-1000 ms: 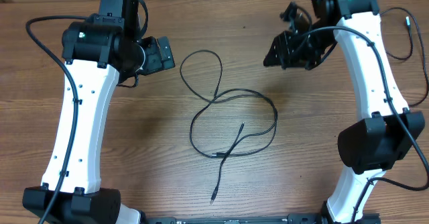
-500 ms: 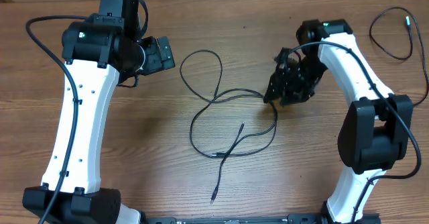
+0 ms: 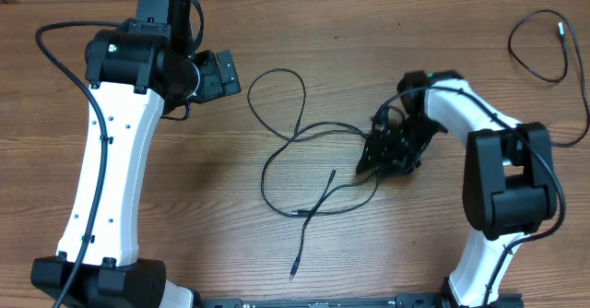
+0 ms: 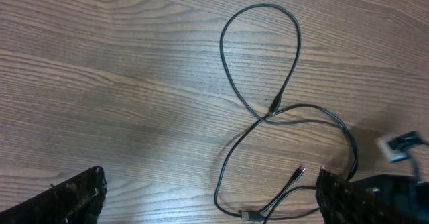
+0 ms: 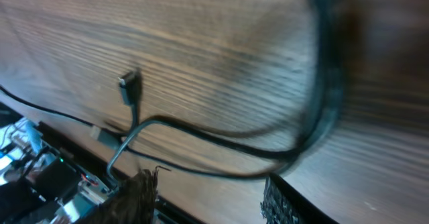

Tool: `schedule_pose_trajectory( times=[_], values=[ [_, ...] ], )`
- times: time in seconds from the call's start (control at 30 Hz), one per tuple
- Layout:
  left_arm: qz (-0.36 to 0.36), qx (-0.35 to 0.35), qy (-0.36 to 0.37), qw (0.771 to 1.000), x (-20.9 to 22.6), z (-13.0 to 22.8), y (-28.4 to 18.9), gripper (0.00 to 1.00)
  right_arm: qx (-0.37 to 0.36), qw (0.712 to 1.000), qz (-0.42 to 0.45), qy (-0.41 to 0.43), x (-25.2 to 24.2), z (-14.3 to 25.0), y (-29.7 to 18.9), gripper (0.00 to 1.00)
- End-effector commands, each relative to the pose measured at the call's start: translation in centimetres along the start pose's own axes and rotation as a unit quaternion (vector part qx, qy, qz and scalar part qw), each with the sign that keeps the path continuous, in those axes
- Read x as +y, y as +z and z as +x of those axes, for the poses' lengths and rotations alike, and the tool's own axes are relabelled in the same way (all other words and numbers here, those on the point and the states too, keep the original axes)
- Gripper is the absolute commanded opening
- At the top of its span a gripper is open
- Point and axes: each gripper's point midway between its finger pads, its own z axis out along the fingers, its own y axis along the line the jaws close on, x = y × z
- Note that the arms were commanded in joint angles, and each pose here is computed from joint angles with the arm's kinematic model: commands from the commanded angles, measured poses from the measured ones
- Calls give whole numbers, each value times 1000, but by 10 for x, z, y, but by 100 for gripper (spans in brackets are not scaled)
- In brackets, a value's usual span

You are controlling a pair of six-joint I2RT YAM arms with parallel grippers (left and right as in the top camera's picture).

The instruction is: Untangle cables

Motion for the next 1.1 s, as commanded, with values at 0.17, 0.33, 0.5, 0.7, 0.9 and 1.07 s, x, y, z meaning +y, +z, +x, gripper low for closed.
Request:
schedule_pose_trajectory(
  times=[0.17, 0.33, 0.5, 0.7, 0.9, 1.07],
  values=[
    [-4, 0, 4, 1000, 1, -1, 2, 100, 7, 1000, -17, -8, 13, 4, 20, 50],
    [-4, 0, 4, 1000, 1, -1, 2, 100, -16, 998, 36, 43, -5, -6, 20, 50],
    [-4, 0, 4, 1000, 1, -1, 2, 99, -50, 986, 96, 125, -27, -17, 16, 50],
    [-4, 0, 3, 1000, 1, -1, 2, 99, -67, 984, 99, 136, -29, -24, 15, 49],
    [-4, 0, 4, 1000, 1, -1, 2, 100, -121, 971, 145, 147, -46, -45, 7, 47],
    [-4, 0, 3, 1000, 2, -1, 2, 100, -146, 971, 138, 133, -42, -58, 6, 40]
  ],
)
